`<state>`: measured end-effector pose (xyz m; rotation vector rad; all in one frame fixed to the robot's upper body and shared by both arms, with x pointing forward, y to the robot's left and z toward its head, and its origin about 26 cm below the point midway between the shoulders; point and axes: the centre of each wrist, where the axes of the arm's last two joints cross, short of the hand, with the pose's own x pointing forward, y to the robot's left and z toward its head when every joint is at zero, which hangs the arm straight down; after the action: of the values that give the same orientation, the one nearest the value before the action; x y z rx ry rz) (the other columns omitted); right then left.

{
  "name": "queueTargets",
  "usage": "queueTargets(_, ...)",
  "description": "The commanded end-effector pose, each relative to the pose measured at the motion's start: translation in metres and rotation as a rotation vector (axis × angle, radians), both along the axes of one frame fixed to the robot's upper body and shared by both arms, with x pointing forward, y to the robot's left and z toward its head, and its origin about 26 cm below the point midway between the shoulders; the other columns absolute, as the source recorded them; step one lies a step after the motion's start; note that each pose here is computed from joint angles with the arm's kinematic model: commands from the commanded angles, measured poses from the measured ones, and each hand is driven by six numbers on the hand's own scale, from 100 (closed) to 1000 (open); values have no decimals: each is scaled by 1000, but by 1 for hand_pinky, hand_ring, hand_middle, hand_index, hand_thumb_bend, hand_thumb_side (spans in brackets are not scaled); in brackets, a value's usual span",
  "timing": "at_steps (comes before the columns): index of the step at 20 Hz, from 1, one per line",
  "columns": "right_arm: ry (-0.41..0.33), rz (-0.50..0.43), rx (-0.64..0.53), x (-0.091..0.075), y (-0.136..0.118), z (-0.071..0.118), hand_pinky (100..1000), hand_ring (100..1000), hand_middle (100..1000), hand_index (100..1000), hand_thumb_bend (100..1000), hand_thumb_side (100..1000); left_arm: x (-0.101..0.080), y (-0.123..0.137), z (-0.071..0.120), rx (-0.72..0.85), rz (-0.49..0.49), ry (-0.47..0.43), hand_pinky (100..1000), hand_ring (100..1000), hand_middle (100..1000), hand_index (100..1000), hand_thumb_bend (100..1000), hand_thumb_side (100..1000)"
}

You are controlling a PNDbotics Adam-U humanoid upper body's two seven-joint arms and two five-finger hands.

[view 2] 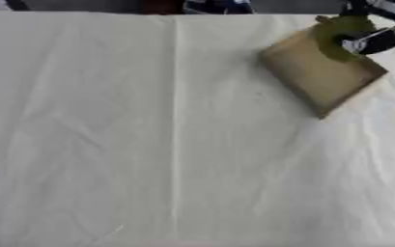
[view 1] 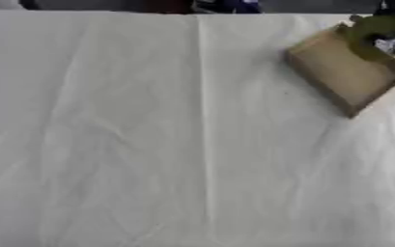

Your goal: Pick up objects on the table and place them in the box.

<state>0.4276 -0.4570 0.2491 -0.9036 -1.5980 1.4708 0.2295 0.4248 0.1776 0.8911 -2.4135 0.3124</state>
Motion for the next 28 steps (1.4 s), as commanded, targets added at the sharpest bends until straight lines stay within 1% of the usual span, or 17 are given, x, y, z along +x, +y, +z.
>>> queueTargets(1,-24,-25,-31,-5,-11,14,539,482,402,530,100,100,-3,1,12,36,5,-28,502,578,594,709,100,315)
queueTargets(4,-7,-43,-28,-4,-14,6,547,497,420,547,100,100,-3,1,12,34,5,-28,502,578,594,709,100,317)
queueTargets(5,-1,-51,-27,-4,-15,4,557,509,445,567,100,100,-3,1,12,33,5,-27,502,579,595,709,100,318)
queueTargets(7,6,-64,-29,-4,-17,0,575,524,467,589,100,100,-3,1,12,33,5,-27,502,579,595,709,100,318)
queueTargets(9,18,-72,-34,-4,-19,-4,600,561,519,637,172,100,-2,1,12,32,5,-25,502,578,595,709,100,319)
queueTargets(11,37,-84,-52,-4,-21,-6,629,613,592,697,317,100,-3,1,12,32,7,-25,501,578,595,709,100,319)
queueTargets(12,47,-88,-67,-4,-22,-6,640,627,611,718,358,100,-3,1,12,32,7,-24,501,578,595,709,100,319)
queueTargets(13,56,-94,-86,-5,-23,-6,686,697,690,797,394,100,-3,1,12,32,7,-24,501,579,595,709,100,319)
queueTargets(14,62,-100,-105,-5,-23,-4,695,711,706,810,394,100,-3,1,12,32,7,-24,501,579,595,709,100,318)
queueTargets(15,65,-106,-123,-6,-22,-3,722,745,743,836,391,100,-3,1,12,32,7,-24,501,579,595,709,100,319)
queueTargets(18,55,-121,-163,-7,-22,1,736,761,757,843,391,100,-3,1,12,33,8,-24,502,579,595,709,100,319)
queueTargets(20,27,-125,-173,-8,-21,5,738,760,757,843,391,100,-3,1,12,33,9,-24,502,579,595,708,100,318)
queueTargets(23,-57,-122,-166,-11,-17,20,739,758,755,844,389,100,-3,1,12,33,10,-24,502,579,595,708,100,318)
queueTargets(26,-178,-110,-129,-18,-15,42,736,751,745,844,384,100,-3,2,12,32,12,-22,501,579,595,708,100,320)
queueTargets(28,-278,-103,-90,-25,-15,62,719,719,713,835,379,100,-3,2,12,31,14,-21,501,579,595,708,100,321)
